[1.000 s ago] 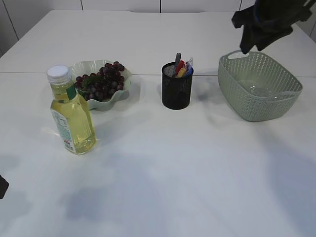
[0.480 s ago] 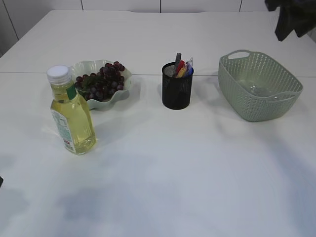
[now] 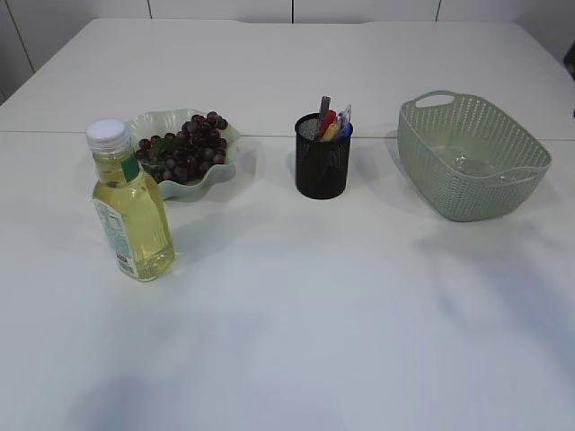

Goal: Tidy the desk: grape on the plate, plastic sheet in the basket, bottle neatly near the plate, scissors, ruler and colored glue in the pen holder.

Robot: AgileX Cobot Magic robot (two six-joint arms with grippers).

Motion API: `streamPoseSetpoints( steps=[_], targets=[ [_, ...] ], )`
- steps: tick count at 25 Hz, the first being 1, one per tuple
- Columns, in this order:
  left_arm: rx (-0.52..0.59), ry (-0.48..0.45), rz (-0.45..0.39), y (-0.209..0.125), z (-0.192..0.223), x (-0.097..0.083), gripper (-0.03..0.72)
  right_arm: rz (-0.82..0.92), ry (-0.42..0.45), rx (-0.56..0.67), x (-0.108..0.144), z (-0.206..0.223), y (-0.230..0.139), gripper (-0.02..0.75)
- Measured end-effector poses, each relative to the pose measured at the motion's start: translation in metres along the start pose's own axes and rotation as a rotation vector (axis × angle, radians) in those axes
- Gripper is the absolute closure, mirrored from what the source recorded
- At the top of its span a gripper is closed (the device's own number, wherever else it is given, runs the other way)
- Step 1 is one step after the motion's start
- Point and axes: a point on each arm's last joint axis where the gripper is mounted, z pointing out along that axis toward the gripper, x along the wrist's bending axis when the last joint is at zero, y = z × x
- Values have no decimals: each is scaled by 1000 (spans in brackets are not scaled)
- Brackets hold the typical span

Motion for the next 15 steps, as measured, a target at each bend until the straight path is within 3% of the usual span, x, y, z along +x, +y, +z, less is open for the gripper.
streamPoseSetpoints(
  steps=[6,15],
  targets=[
    [-9,47,-18,-23,-23,12,253,5,8,-52,2,-15,-43,423],
    [-136,-64,-52,-51,-49,15,253,107,55,-187,8,-53,-117,424]
  ],
)
